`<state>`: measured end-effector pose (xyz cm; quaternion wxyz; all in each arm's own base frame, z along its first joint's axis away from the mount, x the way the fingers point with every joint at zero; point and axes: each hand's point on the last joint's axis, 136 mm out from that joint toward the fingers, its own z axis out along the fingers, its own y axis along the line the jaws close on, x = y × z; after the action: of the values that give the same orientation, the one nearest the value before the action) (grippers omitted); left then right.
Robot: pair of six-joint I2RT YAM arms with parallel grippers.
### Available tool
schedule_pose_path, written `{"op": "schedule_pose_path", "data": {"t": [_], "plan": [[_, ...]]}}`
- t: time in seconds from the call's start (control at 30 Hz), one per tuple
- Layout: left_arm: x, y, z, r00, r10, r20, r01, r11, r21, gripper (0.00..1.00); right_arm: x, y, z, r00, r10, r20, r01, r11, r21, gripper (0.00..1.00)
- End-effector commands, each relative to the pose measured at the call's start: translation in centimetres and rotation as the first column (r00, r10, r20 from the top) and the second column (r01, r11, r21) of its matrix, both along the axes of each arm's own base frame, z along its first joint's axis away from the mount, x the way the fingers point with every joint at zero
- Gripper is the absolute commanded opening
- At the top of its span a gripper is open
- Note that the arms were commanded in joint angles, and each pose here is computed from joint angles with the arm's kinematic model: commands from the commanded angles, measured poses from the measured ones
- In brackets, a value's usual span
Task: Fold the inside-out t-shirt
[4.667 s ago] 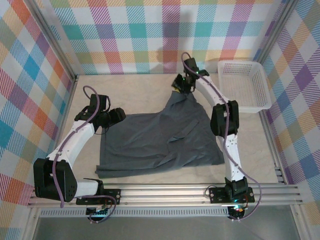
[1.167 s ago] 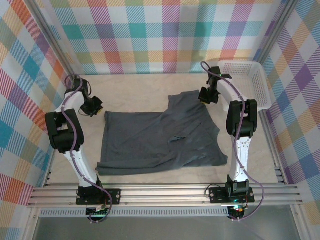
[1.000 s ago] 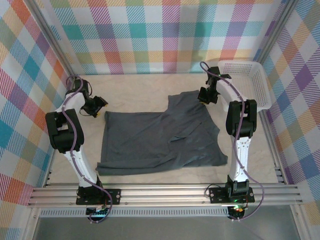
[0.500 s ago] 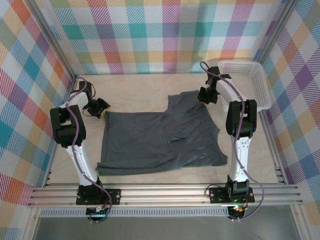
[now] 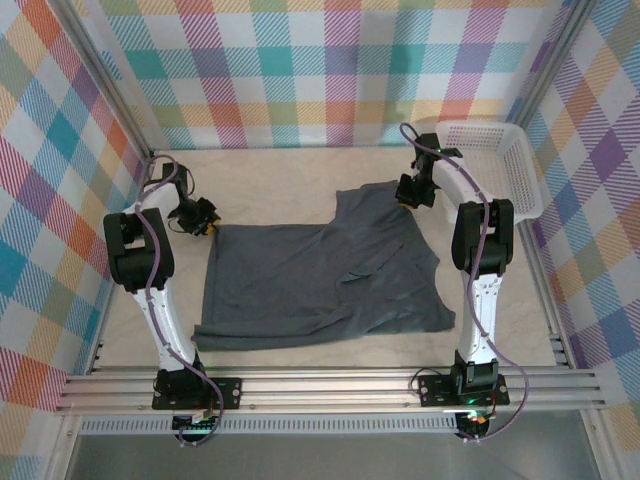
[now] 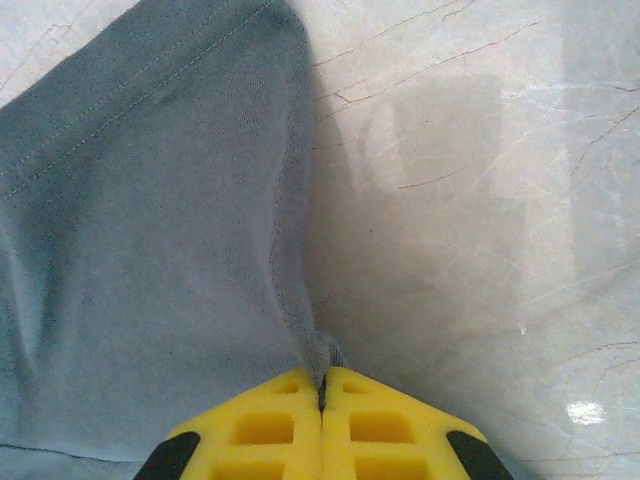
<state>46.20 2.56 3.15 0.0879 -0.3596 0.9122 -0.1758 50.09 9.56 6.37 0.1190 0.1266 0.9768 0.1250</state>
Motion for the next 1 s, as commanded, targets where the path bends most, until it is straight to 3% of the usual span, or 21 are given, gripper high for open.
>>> {"op": "schedule_pose_path", "data": {"t": [0.0,0.2,0.37,0.63,0.8,0.97], "plan": [[0.2,0.3,0.4,1.000,-0.012,-0.014,0.013,1.000,0.028,0.00,0.1,-0.1,0.7,1.000,-0.009,0.005,0.009,1.000,-0.005,0.00],[-0.2,1.9,1.6,1.000,0.015,-0.019,-0.013,0.997,0.078,0.00,-0.3,-2.4,0.1,0.999,-0.053,-0.011,0.052,0.994,-0.091,0.00],[-0.7,1.7,1.2,1.000,-0.007,-0.027,0.009,0.997,0.078,0.00,-0.5,-1.7,-0.2,0.999,-0.030,-0.020,0.029,0.998,-0.052,0.00],[-1.0,1.6,4.7,0.999,-0.015,0.036,0.012,0.996,0.088,0.00,-0.3,-1.2,4.4,0.998,-0.004,0.057,0.005,1.000,-0.020,0.00],[-5.0,2.9,6.0,0.999,0.039,0.006,-0.039,0.981,0.189,0.00,-3.2,-2.3,5.2,0.993,-0.073,0.092,0.076,0.997,-0.027,0.00],[-9.7,3.1,3.4,0.993,0.086,-0.075,-0.067,0.971,0.230,0.00,-7.2,-2.7,1.8,0.994,-0.110,0.029,0.110,0.994,-0.021,0.00]]}}
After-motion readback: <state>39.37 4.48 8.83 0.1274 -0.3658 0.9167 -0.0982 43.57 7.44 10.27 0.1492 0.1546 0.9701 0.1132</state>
